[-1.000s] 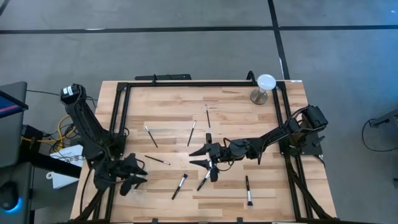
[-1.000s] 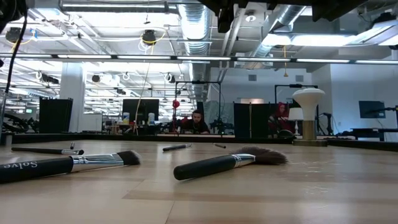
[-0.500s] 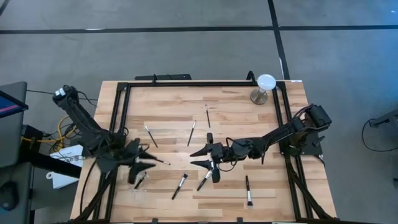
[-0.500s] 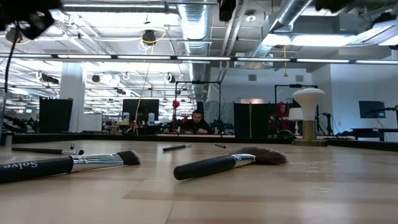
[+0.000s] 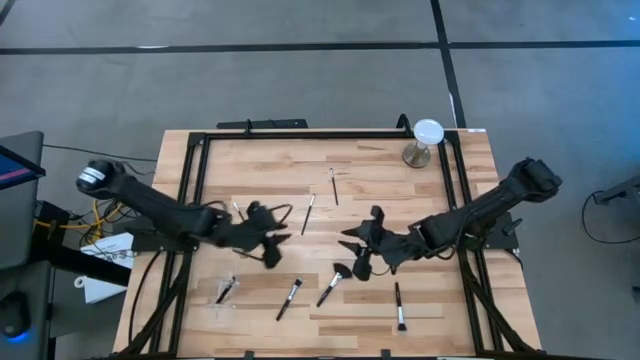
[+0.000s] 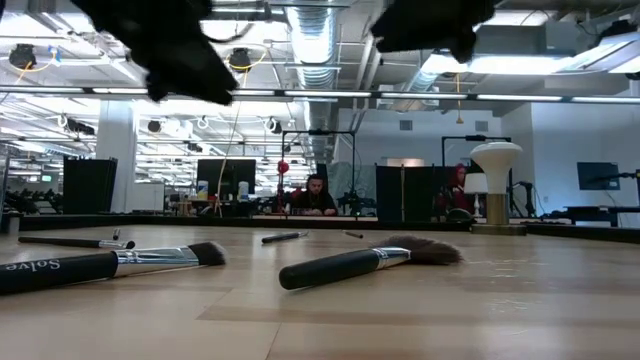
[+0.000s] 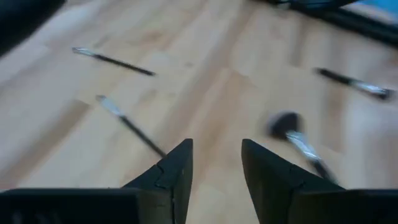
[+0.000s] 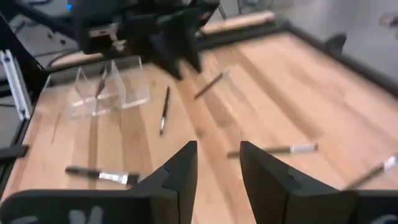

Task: Put items in baskets/containers
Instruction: Put the eyeshadow brush into the transparent organizer

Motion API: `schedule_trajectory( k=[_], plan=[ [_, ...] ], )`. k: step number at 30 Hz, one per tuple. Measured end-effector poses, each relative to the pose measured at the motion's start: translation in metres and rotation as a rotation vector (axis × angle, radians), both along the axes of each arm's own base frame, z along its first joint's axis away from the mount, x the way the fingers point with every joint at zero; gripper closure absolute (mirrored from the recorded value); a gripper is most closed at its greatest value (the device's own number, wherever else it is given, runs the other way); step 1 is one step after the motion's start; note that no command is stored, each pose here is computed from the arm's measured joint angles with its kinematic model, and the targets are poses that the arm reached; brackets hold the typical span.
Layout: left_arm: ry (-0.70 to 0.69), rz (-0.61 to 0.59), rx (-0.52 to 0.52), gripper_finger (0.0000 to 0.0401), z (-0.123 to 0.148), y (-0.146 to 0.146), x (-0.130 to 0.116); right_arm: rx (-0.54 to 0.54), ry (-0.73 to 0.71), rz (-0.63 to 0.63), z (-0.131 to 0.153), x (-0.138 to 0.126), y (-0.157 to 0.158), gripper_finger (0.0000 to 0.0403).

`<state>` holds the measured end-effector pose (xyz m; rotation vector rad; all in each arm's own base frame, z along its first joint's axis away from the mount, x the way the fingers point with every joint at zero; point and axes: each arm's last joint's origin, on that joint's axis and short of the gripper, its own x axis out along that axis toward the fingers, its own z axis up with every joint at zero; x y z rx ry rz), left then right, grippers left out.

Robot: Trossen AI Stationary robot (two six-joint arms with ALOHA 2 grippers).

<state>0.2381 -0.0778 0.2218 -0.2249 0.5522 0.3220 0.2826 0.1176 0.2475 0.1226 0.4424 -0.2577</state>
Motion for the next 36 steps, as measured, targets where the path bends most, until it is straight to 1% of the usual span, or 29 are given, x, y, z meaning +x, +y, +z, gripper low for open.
schedule_trajectory(
  k=[1, 3, 7, 11, 14, 17, 22, 26, 29, 32, 36],
  plan=[
    [0.015, 0.023, 0.017, 0.027, -0.001, 0.006, 0.008, 0.011, 0.013, -0.001, -0.001, -0.002, 0.002, 0.029],
    [0.042, 0.059, 0.019, 0.0275, -0.003, 0.02, 0.023, 0.028, 0.033, 0.001, -0.003, -0.006, 0.006, 0.029],
    [0.104, 0.071, 0.024, 0.0287, -0.008, 0.044, 0.051, 0.061, 0.063, 0.017, -0.007, -0.012, 0.014, 0.029],
    [0.131, 0.064, 0.064, 0.03, -0.008, 0.054, 0.075, 0.1, 0.111, 0.033, -0.013, -0.02, 0.025, 0.029],
    [0.154, 0.082, 0.064, 0.0303, -0.014, 0.061, 0.087, 0.116, 0.142, 0.033, -0.016, -0.026, 0.03, 0.029],
    [0.179, 0.098, 0.046, 0.0298, -0.022, 0.07, 0.096, 0.112, 0.141, 0.035, -0.016, -0.029, 0.034, 0.029],
    [0.251, 0.142, 0.02, 0.0269, -0.044, 0.089, 0.105, 0.067, 0.139, 0.019, -0.016, -0.028, 0.031, 0.029],
    [0.293, 0.201, 0.008, 0.0242, -0.056, 0.108, 0.105, 0.054, 0.151, -0.007, -0.017, -0.024, 0.023, 0.029],
    [0.306, 0.224, -0.018, 0.0226, -0.061, 0.122, 0.105, 0.05, 0.162, -0.017, -0.018, -0.023, 0.02, 0.029],
    [0.329, 0.228, -0.04, 0.0218, -0.07, 0.129, 0.106, 0.052, 0.16, -0.014, -0.018, -0.024, 0.02, 0.029],
    [0.385, 0.228, -0.045, 0.022, -0.088, 0.131, 0.108, 0.056, 0.159, -0.009, -0.018, -0.025, 0.023, 0.029]
  ],
)
